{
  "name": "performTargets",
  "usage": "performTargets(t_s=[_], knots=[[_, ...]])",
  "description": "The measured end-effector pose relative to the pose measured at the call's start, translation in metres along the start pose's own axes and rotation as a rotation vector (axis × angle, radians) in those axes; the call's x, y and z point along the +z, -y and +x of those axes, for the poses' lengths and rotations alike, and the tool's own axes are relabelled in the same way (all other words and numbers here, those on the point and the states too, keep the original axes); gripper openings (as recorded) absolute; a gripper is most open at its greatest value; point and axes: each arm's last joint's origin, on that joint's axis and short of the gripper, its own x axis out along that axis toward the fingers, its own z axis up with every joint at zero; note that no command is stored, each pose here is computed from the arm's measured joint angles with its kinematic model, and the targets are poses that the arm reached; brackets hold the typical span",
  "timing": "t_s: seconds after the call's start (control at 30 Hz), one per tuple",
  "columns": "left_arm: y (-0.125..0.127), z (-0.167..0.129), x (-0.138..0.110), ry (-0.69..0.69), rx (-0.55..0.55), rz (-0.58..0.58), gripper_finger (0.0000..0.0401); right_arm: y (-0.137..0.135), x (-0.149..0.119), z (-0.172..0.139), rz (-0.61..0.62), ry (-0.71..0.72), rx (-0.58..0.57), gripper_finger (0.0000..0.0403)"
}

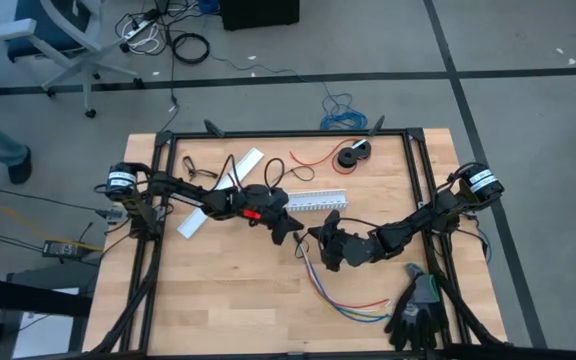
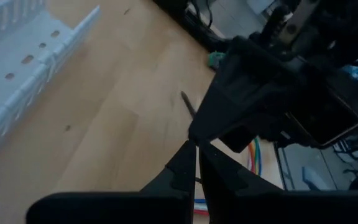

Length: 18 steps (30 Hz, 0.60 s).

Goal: Ziptie cables
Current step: Wrap the cables together using the left black zip tie

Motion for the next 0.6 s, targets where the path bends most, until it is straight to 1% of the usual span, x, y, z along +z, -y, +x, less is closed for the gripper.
performTargets(t_s=[0.1,0.27,0.37,0.47,0.6], knots=[[0.0049,0.0004,0.0015,0.025,-0.036,0.007,0.0030,-0.0001,0.0002,-0.0002,0.002,0.001,0.000,0.0000],[0.0079,0.0002,0.0044,0.052,-0.067,-0.047,0.0037,0.0004,0.0008,-0.0002,0.009,0.007,-0.002,0.0000],[0.0072,0.0003,0.0032,0.034,-0.067,-0.067,0.0046,0.0009,0.0013,-0.0002,0.015,0.012,-0.006,0.0000],[0.0086,0.0002,0.0028,0.010,-0.100,-0.094,0.0055,0.0009,0.0013,-0.0002,0.015,0.012,-0.006,0.0000],[0.0054,0.0037,-0.0016,-0.022,-0.110,-0.115,0.0058,0.0010,0.0014,-0.0001,0.018,0.012,-0.007,0.0000]])
